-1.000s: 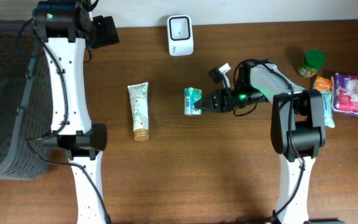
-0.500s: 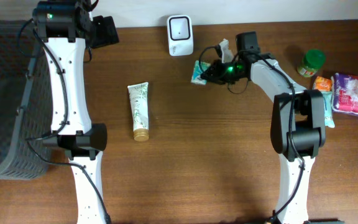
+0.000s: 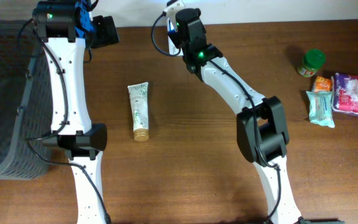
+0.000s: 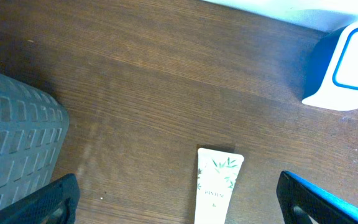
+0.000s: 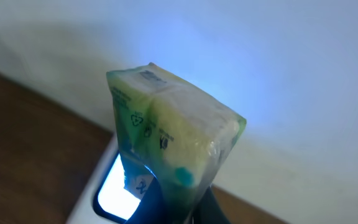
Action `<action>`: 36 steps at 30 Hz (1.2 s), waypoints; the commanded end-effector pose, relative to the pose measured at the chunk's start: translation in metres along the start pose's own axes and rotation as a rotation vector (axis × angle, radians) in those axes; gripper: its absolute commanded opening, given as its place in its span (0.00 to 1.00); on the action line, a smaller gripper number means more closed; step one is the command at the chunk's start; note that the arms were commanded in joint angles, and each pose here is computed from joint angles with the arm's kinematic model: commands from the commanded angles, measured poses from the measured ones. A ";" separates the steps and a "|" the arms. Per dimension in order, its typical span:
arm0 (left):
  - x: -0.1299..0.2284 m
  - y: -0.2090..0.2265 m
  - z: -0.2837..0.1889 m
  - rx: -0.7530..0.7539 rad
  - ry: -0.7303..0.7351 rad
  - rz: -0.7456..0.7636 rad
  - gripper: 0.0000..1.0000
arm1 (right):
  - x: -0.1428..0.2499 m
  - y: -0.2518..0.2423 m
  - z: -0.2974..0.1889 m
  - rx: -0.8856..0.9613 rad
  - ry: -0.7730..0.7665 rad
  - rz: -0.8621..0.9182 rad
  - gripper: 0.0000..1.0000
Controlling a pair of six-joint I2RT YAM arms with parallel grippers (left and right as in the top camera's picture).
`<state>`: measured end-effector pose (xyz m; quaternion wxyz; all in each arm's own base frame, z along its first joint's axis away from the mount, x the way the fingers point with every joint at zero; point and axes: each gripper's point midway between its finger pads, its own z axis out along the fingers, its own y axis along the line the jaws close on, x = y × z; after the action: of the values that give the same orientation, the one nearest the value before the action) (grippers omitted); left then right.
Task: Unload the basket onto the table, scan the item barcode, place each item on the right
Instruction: 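Raise the tissue pack up to the barcode scanner with the right gripper, then carry the tissue pack right and drop it among the packages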
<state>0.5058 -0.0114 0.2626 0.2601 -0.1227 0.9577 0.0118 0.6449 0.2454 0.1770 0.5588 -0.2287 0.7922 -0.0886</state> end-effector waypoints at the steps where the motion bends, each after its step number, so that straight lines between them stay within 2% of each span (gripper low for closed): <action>1: -0.003 0.002 -0.010 -0.005 -0.022 0.009 0.99 | 0.016 -0.005 0.010 0.037 0.037 -0.357 0.04; 3: -0.003 0.002 -0.010 -0.005 -0.022 0.009 0.99 | 0.023 -0.005 0.010 0.030 0.073 -0.584 0.04; 7: -0.003 0.002 -0.010 -0.005 -0.022 0.009 0.99 | 0.039 0.007 0.010 -0.043 0.109 -0.615 0.04; 12: -0.003 0.002 -0.010 -0.005 -0.022 0.009 0.99 | 0.041 0.004 0.010 -0.035 0.118 -0.608 0.04; 14: -0.003 0.002 -0.010 -0.005 -0.022 0.009 0.99 | 0.040 0.003 0.010 -0.025 0.119 -0.508 0.04; 17: -0.003 0.002 -0.010 -0.005 -0.022 0.009 0.99 | 0.021 -0.024 0.004 0.110 0.112 -0.219 0.04; 19: -0.003 0.002 -0.010 -0.005 -0.022 0.009 0.99 | -0.003 -0.073 -0.019 0.268 0.100 -0.008 0.04; 21: -0.003 0.002 -0.010 -0.005 -0.022 0.009 0.99 | -0.004 -0.130 -0.052 0.330 0.151 0.177 0.04; 24: -0.003 0.002 -0.010 -0.005 -0.022 0.009 0.99 | 0.048 -0.217 -0.099 0.452 0.330 0.411 0.04; 26: -0.003 0.002 -0.010 -0.005 -0.022 0.009 0.99 | 0.115 -0.273 -0.137 0.569 0.520 0.556 0.04; 27: -0.003 0.002 -0.010 -0.005 -0.022 0.009 0.99 | 0.165 -0.299 -0.165 0.638 0.668 0.644 0.04; 29: -0.003 0.002 -0.010 -0.005 -0.022 0.009 0.99 | 0.224 -0.329 -0.203 0.659 0.833 0.764 0.04; 33: -0.003 0.002 -0.010 -0.005 -0.022 0.009 0.99 | 0.271 -0.356 -0.235 0.600 0.909 0.962 0.04; 36: -0.003 0.002 -0.010 -0.005 -0.022 0.009 0.99 | 0.296 -0.355 -0.243 0.603 0.962 0.991 0.05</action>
<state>0.5060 -0.0114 0.2627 0.2604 -0.1227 0.9576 0.0117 0.4378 -0.2373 0.1664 0.1763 0.3757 0.8977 -0.1482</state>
